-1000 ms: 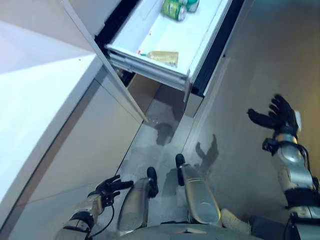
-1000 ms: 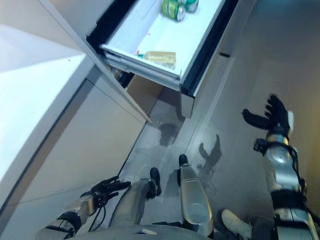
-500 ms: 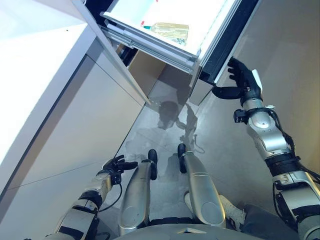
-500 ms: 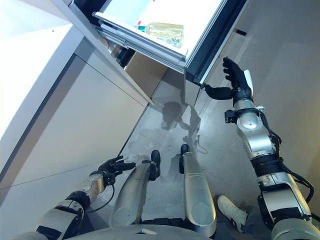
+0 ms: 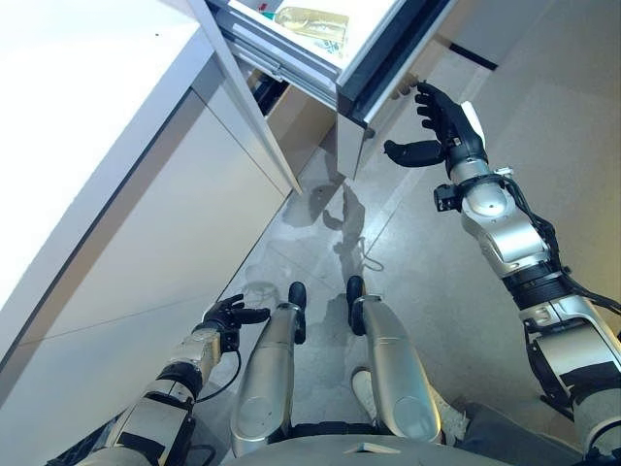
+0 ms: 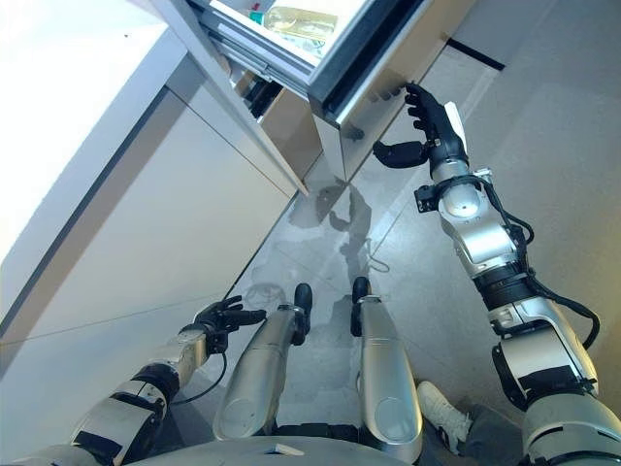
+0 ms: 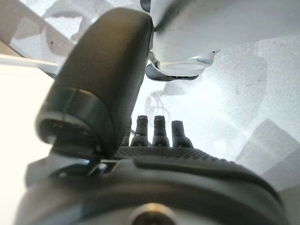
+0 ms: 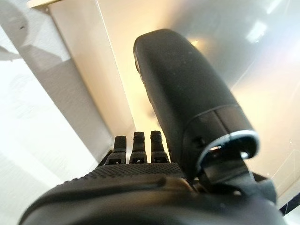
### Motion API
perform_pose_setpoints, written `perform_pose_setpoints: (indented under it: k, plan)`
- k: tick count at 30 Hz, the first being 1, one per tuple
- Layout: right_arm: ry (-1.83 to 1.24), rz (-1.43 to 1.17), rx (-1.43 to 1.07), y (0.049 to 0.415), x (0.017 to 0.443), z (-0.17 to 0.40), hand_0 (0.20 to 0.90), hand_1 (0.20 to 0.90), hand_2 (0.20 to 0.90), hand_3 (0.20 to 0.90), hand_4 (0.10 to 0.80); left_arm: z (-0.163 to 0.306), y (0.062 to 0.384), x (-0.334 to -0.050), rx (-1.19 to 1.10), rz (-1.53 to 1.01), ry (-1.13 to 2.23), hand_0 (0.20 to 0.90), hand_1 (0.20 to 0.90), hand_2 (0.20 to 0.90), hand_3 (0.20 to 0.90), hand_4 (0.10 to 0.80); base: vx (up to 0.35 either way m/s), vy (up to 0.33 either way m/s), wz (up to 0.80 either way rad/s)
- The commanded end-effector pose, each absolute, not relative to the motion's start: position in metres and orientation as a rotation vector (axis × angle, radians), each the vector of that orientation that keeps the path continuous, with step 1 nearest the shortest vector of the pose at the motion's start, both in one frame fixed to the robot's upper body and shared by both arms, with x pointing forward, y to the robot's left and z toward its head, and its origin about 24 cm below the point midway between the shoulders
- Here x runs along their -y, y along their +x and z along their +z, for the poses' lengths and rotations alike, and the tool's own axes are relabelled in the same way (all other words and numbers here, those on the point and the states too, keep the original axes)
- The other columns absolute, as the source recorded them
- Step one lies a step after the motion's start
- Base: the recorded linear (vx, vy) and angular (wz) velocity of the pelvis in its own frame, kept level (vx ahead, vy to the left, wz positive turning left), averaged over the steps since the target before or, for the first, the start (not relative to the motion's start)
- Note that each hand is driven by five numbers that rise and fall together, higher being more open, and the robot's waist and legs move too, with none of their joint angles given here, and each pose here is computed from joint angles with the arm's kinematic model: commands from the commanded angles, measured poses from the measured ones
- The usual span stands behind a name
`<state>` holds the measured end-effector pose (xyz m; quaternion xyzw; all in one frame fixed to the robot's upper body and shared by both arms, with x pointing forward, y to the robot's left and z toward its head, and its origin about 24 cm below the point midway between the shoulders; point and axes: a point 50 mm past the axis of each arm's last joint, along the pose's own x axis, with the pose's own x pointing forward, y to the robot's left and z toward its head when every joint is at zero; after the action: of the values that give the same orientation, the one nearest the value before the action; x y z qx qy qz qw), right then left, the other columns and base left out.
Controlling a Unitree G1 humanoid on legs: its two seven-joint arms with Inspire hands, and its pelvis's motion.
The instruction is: Put drinks into fridge and close the fridge
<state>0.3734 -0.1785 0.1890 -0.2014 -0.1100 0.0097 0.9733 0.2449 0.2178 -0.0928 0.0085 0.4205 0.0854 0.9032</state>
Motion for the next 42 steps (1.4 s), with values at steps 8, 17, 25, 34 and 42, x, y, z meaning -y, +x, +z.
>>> perform_pose_setpoints:
  k: [8, 17, 25, 34, 42]
  plan:
    - [-0.201, 0.486, 0.603, 0.349, 0.036, 0.278, 0.900, 0.900, 0.900, 0.900, 0.800, -0.093, 0.236, -0.227, -0.851, 0.159, 0.138, 0.900, 0.900, 0.900, 0.900, 0.800, 0.013, 0.016, 0.24]
    - [-0.105, 0.328, 0.546, 0.368, 0.070, 0.278, 0.900, 0.900, 0.900, 0.900, 0.800, -0.095, 0.229, -0.226, -0.822, 0.038, 0.202, 0.900, 0.900, 0.900, 0.900, 0.800, 0.057, -0.002, 0.20]
    - [-0.187, 0.170, 0.333, 0.356, 0.148, 0.177, 0.900, 0.900, 0.900, 0.900, 0.800, -0.125, 0.178, -0.218, -1.020, 0.023, 0.077, 0.900, 0.900, 0.900, 0.900, 0.800, 0.096, 0.063, 0.00]
    - [-0.190, -0.066, -0.371, 0.235, 0.238, -0.031, 0.900, 0.900, 0.900, 0.900, 0.800, -0.144, 0.117, -0.239, -1.105, 0.187, -0.036, 0.900, 0.900, 0.900, 0.900, 0.800, 0.024, 0.024, -0.31]
    - [-0.169, -0.153, -0.961, 0.121, 0.262, -0.133, 0.900, 0.900, 0.900, 0.900, 0.800, -0.149, 0.099, -0.259, -1.146, 0.214, -0.008, 0.900, 0.900, 0.900, 0.900, 0.800, -0.032, -0.056, -0.22]
